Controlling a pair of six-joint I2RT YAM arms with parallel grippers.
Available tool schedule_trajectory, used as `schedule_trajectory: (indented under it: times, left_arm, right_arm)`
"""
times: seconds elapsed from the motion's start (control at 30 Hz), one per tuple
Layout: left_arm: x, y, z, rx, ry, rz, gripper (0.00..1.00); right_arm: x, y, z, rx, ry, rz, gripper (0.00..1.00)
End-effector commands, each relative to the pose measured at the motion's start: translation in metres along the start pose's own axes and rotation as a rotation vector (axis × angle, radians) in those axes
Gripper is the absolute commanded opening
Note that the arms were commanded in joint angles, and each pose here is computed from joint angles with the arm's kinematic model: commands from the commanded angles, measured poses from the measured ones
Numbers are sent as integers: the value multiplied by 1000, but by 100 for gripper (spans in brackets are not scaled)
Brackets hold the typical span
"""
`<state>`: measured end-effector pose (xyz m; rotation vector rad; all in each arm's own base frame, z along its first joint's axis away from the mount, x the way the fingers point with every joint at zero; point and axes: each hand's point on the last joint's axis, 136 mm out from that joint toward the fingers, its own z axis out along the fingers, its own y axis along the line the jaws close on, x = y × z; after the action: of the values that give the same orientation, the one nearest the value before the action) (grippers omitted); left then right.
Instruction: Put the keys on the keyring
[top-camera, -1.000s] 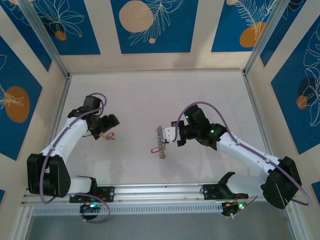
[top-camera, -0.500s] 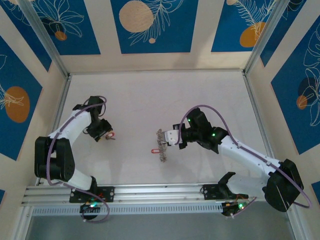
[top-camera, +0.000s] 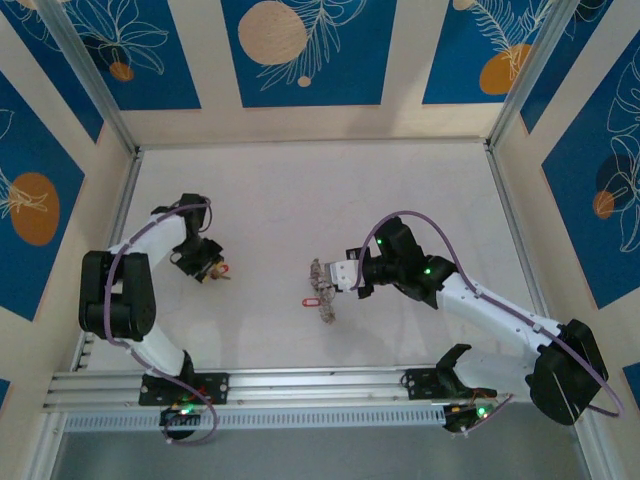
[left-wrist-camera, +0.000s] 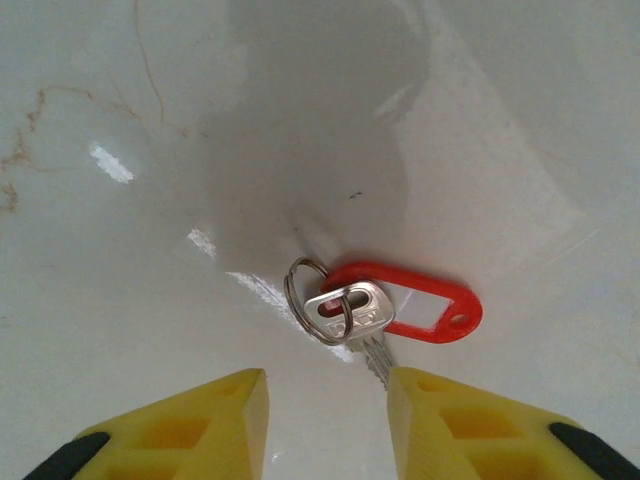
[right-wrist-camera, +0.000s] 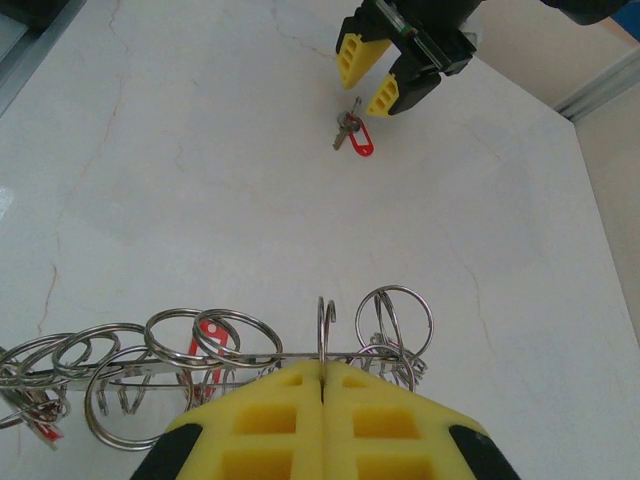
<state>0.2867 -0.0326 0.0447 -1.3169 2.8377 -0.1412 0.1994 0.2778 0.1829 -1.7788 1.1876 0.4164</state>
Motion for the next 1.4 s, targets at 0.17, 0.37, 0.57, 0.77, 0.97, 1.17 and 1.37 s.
schedule_trajectory:
  times: [0.17,0.37,0.57,0.77,0.97,1.17,1.37]
  left_arm:
    - [-18,-2,5,-17,-51,-34,35]
    - [-16,-5,15,-1,-23,-49,27]
    - [-17,2,12,-27,-48,-45,7]
    - [-15,9,10,-37,-55,-18,0]
    - [-9,-2,17,41,-33,65,0]
    - [4,-54,-32,257,-124,501,0]
    - [77,-115,-129,691,-327,1083,0]
  right_arm:
    - [-12,-3,-5,23,-57,-14,0]
    - [-15,-4,-7,22,-59,-23,0]
    - [-16,-3,-10,25,-61,-20,0]
    - [-15,-1,-9,24,-63,-11,0]
    - [-17,-5,-8,31,-70,-10,0]
    - [-22,-6,-9,20,-106,22,0]
    - [-35,-5,-13,-26,-193,90,0]
